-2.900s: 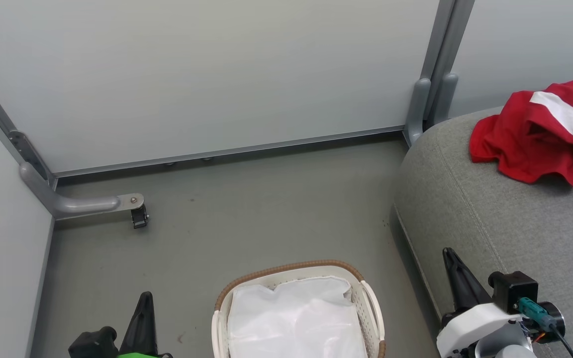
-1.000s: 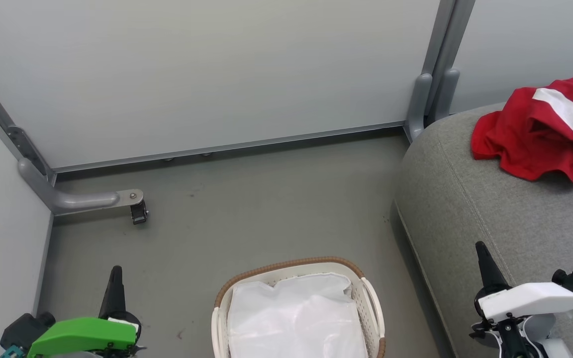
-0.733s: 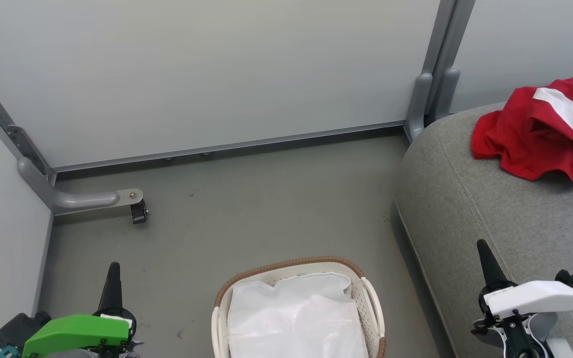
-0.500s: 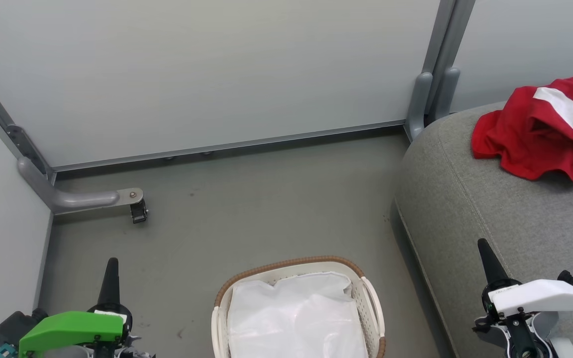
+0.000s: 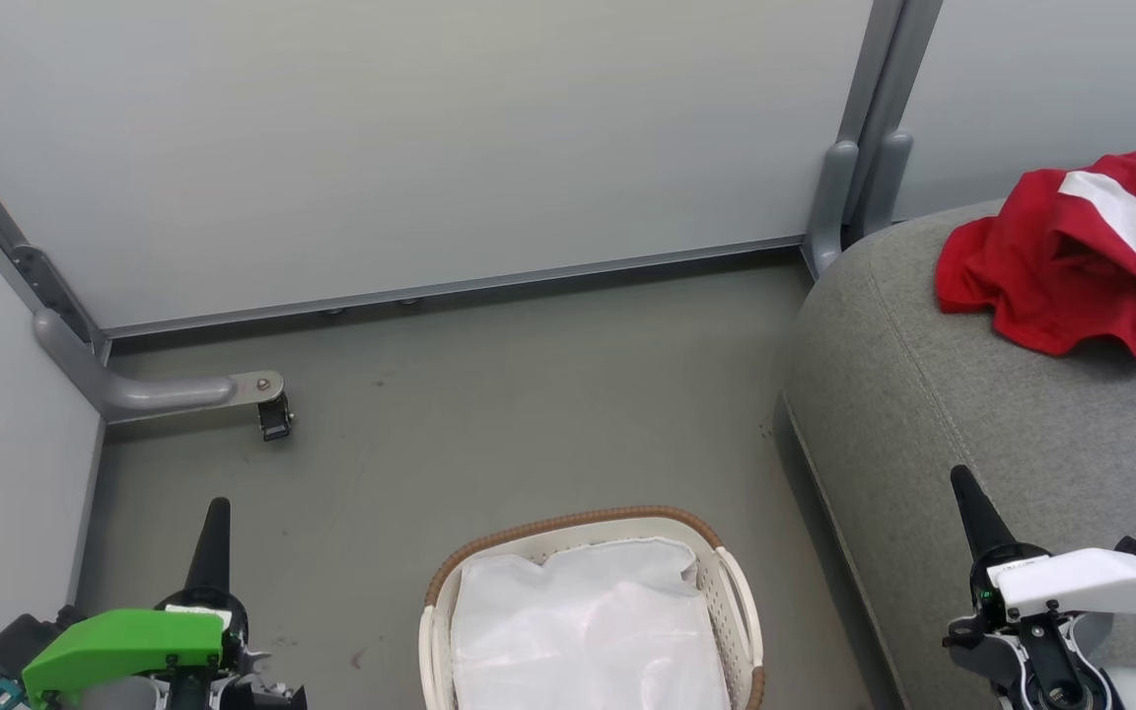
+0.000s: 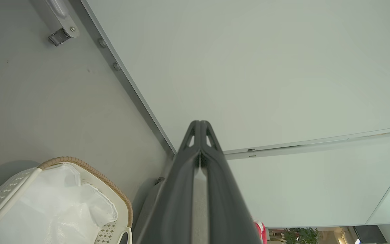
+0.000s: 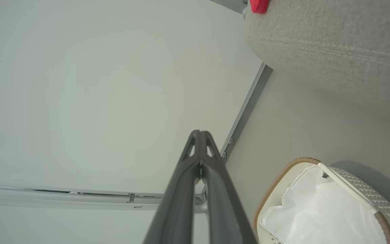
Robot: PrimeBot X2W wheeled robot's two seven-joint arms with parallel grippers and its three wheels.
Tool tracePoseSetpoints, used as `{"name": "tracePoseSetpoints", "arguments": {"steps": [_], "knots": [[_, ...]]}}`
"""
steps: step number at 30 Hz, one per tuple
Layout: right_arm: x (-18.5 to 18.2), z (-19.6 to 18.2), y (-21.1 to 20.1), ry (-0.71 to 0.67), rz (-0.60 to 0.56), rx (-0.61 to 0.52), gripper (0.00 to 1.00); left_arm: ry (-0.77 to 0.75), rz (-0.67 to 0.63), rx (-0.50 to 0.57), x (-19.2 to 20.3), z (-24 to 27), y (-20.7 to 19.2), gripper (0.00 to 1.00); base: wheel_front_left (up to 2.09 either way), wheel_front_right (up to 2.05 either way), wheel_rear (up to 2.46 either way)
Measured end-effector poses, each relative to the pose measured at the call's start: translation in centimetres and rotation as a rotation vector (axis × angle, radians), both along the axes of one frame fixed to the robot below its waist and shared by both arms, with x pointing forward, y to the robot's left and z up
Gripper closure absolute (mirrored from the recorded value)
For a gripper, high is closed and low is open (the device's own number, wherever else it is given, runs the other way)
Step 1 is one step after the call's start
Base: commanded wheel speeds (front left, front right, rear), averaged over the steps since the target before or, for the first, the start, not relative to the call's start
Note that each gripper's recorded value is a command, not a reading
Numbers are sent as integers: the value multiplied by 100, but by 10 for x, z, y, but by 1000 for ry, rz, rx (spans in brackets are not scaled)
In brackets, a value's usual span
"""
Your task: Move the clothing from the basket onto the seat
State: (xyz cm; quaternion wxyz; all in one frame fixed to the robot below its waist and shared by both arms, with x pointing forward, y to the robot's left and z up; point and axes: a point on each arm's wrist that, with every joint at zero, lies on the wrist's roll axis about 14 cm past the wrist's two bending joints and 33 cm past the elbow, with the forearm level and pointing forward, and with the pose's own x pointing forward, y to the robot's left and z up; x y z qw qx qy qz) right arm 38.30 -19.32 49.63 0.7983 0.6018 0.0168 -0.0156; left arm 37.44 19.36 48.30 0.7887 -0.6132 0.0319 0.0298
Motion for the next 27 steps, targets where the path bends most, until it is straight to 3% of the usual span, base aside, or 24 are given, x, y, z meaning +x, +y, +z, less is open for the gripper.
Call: {"name": "tracePoseSetpoints", "arguments": {"steps": [27], "knots": [[3,6,-4,-24,-2,208,100,-50,4,-186,9,15,4,100,0,0,0]]}}
